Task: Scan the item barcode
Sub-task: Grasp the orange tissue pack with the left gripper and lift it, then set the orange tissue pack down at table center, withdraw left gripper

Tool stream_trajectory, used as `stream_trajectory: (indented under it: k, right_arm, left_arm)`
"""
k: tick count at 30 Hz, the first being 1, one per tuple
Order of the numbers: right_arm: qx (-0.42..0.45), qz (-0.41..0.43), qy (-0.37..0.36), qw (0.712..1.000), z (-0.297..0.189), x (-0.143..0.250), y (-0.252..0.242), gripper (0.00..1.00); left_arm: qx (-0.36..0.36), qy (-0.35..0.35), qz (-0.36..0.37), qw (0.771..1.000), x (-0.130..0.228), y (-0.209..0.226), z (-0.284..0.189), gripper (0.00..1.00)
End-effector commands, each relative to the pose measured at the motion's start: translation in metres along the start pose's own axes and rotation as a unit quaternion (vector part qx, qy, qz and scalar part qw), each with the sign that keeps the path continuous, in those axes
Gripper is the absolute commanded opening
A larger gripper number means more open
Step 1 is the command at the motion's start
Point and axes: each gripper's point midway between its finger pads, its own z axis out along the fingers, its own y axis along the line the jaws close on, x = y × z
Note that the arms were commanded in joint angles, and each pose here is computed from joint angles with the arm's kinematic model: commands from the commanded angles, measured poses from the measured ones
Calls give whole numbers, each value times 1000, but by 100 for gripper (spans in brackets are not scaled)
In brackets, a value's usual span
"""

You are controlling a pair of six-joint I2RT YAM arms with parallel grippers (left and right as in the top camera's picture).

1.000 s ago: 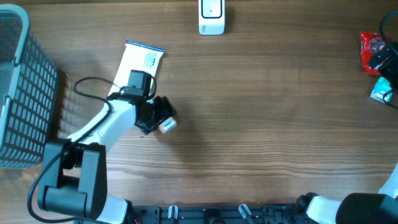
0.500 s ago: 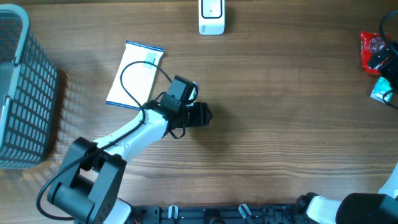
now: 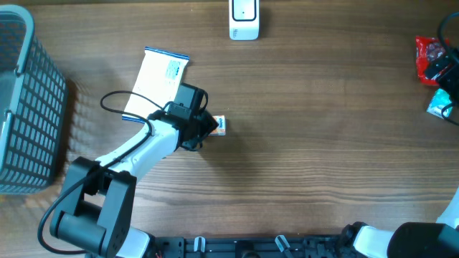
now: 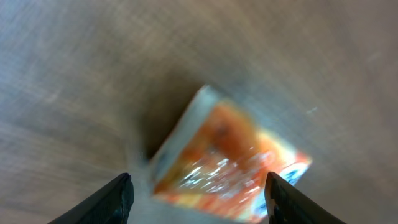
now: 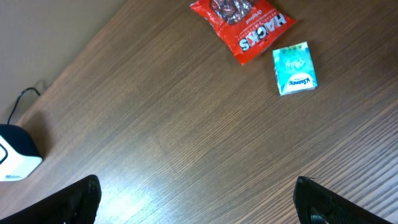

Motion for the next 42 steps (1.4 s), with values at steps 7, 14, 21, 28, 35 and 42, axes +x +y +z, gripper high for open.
stream_trajectory:
  k: [7,14,21,28,35,42]
  right_arm:
    - [-2,7,7,1000,4,2,0,100]
    - [-2,8,7,1000,4,2,0,100]
    - [-2,7,7,1000,4,2,0,100]
    - [-2,8,7,1000,4,3,0,100]
    - [-2,8,7,1000,4,3,0,100]
    - [-17,0,-42,999,3,-22,7,100]
  left_arm:
    - [64,-53,10,996,-22,-34,-4,65]
    - [260,50,269,926,31,-102,-29,80]
    - [363,78,331,867,37,-134,-86,99]
    - [79,-150,304,937,-54,-72,-172,100]
    - [-65,-291,40,953,-95,26,-242,100]
    - [-108,-262,38,958,-87,48,-236,100]
